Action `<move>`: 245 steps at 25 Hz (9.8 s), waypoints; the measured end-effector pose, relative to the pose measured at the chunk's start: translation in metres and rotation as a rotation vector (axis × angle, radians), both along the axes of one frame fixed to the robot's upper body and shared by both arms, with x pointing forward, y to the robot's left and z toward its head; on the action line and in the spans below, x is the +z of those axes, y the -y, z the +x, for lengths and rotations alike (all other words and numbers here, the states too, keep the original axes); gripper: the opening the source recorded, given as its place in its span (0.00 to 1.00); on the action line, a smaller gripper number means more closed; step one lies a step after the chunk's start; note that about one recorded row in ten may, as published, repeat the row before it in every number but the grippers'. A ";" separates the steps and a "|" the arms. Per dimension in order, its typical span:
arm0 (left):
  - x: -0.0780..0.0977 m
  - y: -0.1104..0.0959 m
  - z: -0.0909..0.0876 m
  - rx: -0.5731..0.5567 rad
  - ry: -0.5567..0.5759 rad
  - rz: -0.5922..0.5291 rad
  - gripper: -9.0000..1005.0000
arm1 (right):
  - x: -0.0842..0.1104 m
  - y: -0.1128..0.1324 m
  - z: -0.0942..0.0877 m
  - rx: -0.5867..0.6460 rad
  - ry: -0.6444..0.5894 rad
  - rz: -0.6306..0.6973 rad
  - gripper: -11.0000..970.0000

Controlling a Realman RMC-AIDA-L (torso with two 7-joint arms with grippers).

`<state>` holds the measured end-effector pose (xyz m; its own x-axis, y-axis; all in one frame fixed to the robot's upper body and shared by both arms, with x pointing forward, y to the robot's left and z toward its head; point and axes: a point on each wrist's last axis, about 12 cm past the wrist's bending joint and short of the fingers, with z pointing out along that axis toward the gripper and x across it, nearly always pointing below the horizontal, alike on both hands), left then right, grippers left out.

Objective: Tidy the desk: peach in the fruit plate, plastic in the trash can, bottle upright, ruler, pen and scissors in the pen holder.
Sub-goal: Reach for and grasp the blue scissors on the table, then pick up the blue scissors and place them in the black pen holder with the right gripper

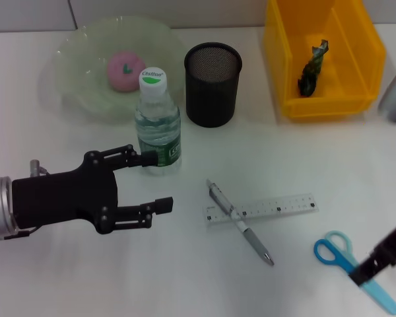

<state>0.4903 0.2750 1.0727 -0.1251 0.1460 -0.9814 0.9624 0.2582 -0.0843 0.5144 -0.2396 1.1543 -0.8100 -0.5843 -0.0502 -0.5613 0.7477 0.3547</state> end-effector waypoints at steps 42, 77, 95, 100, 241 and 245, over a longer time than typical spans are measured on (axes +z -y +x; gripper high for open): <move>-0.003 0.000 0.001 0.023 0.038 -0.004 0.80 | -0.018 -0.058 -0.024 0.095 0.097 -0.299 0.63; -0.002 -0.001 0.002 0.028 0.055 -0.005 0.80 | -0.028 -0.060 -0.023 0.098 0.129 -0.311 0.57; -0.003 -0.001 0.001 0.031 0.058 -0.003 0.80 | -0.029 -0.060 -0.024 0.101 0.126 -0.312 0.30; -0.003 -0.002 0.000 0.033 0.056 -0.003 0.80 | -0.030 -0.058 -0.025 0.095 0.124 -0.309 0.22; -0.001 -0.001 -0.006 0.028 0.067 -0.071 0.80 | -0.043 -0.052 0.116 -0.211 0.896 0.835 0.32; -0.001 -0.001 -0.006 0.027 0.067 -0.072 0.80 | -0.042 -0.048 0.112 -0.207 0.884 0.861 0.47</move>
